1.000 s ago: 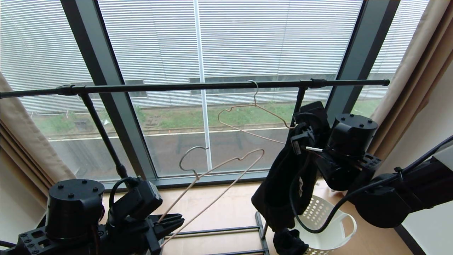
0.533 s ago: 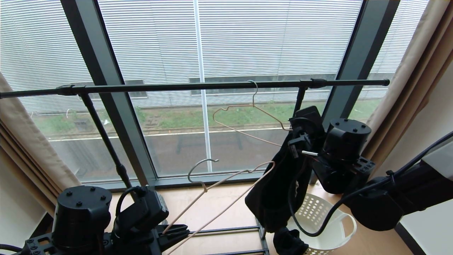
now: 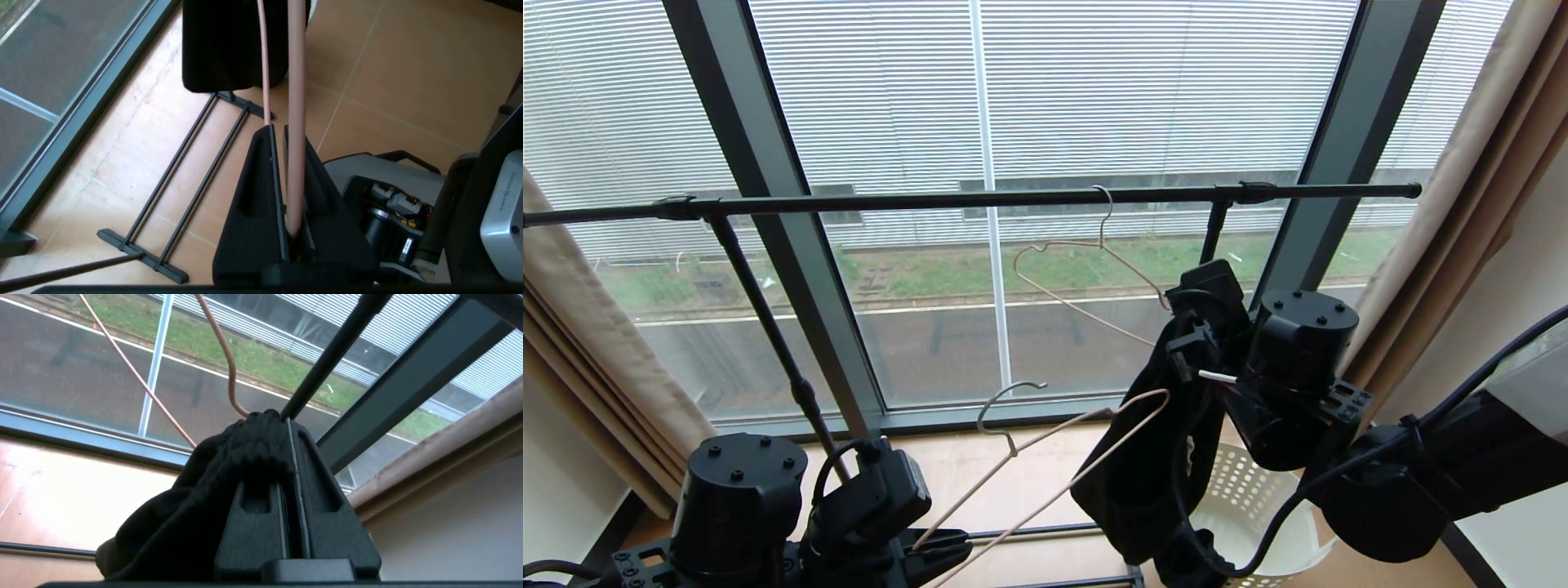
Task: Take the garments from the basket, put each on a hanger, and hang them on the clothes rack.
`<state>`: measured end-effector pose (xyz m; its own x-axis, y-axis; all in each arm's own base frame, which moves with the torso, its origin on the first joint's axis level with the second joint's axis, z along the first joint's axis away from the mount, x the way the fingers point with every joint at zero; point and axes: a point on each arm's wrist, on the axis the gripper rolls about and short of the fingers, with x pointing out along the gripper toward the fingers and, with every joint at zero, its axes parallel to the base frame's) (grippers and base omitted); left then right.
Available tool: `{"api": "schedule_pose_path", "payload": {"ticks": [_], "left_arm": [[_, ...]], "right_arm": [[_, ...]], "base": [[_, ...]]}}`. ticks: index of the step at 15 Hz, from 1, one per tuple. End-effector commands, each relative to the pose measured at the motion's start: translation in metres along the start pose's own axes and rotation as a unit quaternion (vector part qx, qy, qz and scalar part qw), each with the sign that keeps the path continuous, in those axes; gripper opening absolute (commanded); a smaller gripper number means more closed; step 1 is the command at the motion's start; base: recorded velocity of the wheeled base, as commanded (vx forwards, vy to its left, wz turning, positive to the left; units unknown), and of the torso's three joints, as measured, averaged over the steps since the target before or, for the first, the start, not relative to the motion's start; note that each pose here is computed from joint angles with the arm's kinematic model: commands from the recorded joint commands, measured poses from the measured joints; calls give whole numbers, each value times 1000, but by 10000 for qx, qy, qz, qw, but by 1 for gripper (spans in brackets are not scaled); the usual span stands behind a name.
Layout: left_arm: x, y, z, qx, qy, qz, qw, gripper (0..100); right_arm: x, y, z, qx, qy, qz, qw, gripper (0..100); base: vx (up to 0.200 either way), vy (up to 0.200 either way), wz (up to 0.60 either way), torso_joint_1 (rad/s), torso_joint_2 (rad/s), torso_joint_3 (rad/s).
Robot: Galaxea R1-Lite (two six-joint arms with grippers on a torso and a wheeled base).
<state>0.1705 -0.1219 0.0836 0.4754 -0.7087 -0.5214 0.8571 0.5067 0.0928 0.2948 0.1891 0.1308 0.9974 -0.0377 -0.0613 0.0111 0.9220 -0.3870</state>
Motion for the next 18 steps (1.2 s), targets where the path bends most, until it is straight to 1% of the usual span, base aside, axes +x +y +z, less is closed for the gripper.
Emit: {"api": "schedule_pose_path", "payload": {"ticks": [1,3,5,8,10,11,15,18], "left_arm": [[3,1,-1,-24,40,-17,10000,0],[6,2,-1,-7,-45,27,10000,0],[7,1,-3,24,-90,21,10000,0],[7,0,-2,47,-111,9,9999,0],[7,0,-1,44,-123,20,9999,0],[8,0,-1,44,-123,20,9999,0],[8,0,-2,37,-100,21,9999,0],[10,1,-2,23,-64,40,10000,0]], "right_arm": [[-4,5,1,-16,-13,74,10000,0],[-6,8,0,-38,-5,118,9999,0],[-5,9,-1,-61,40,44,10000,0],[-11,18,-1,-87,24,152,9998,0],[-12,20,-1,-104,28,186,9998,0],[-16,24,1,-98,-11,262,9996,0],[-25,30,6,-64,-71,296,9995,0],[-32,34,12,27,-157,200,9997,0]], "base": [[0,0,0,0,0,0],[0,0,0,0,0,0],[0,0,0,0,0,0],[0,0,0,0,0,0],[0,0,0,0,0,0],[0,0,0,0,0,0],[0,0,0,0,0,0],[0,0,0,0,0,0]]}}
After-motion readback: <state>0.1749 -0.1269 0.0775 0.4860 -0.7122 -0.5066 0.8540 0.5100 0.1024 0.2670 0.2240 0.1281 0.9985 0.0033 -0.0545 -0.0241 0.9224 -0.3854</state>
